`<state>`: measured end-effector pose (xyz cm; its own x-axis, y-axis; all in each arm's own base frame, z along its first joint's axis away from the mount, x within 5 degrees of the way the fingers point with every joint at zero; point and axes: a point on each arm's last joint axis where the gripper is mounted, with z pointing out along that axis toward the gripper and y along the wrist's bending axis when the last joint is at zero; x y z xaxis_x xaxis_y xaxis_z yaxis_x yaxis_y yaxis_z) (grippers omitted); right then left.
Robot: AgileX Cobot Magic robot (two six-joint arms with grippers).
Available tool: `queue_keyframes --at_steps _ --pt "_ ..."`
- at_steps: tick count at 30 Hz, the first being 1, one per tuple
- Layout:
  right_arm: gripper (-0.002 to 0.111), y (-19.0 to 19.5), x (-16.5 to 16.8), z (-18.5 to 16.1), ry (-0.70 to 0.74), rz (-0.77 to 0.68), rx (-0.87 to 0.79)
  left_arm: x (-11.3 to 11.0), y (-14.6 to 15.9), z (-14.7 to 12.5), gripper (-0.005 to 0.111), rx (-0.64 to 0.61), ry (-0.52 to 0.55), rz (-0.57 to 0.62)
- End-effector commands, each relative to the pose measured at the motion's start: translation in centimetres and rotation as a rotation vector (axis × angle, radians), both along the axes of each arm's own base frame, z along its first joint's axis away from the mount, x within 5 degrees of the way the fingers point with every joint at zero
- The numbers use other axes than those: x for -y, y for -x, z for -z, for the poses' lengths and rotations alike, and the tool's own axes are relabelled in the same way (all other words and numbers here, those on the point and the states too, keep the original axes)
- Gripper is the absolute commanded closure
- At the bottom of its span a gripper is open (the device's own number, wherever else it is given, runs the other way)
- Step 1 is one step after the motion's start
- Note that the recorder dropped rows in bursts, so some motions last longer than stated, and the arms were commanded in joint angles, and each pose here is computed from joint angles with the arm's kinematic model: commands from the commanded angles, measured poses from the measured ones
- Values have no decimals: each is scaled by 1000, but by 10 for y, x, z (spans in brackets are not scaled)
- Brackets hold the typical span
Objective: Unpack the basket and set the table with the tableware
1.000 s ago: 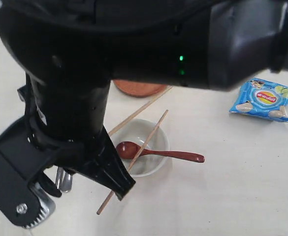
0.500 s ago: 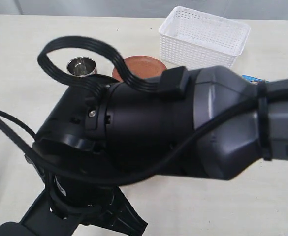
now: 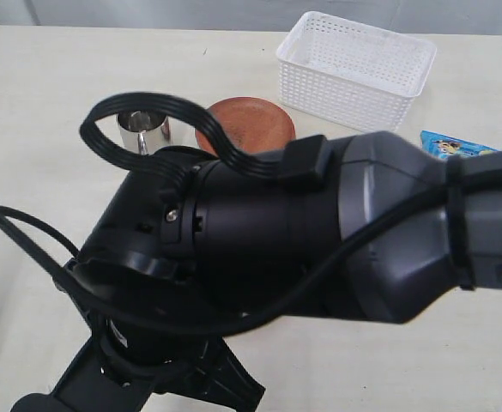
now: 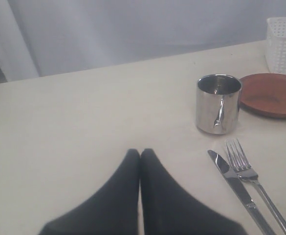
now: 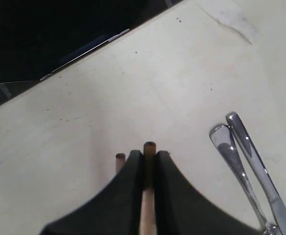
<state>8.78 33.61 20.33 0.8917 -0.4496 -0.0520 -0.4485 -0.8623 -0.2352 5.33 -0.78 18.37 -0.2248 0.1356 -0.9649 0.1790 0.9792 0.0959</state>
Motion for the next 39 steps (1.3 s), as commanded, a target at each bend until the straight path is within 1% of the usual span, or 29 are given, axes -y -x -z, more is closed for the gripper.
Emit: queue_keyframes --at_steps 1,4,8,15,22,31,39 --pt "109 1 1 -2 -7 7 7 0 0 0 107 5 3 -2" --pt "109 1 1 -2 -10 47 -3 0 0 0 107 5 3 -2" --pt "109 -4 2 -2 -3 73 33 0 0 0 107 5 3 -2" --pt "109 -5 2 -3 0 80 50 0 0 0 107 5 3 -2" --pt "109 -2 1 -3 -22 107 1 0 0 0 107 5 3 -2" --pt "109 -2 -2 -3 -47 75 15 0 0 0 107 5 3 -2" --pt "109 -2 -2 -3 -53 75 10 0 0 0 107 5 3 -2"
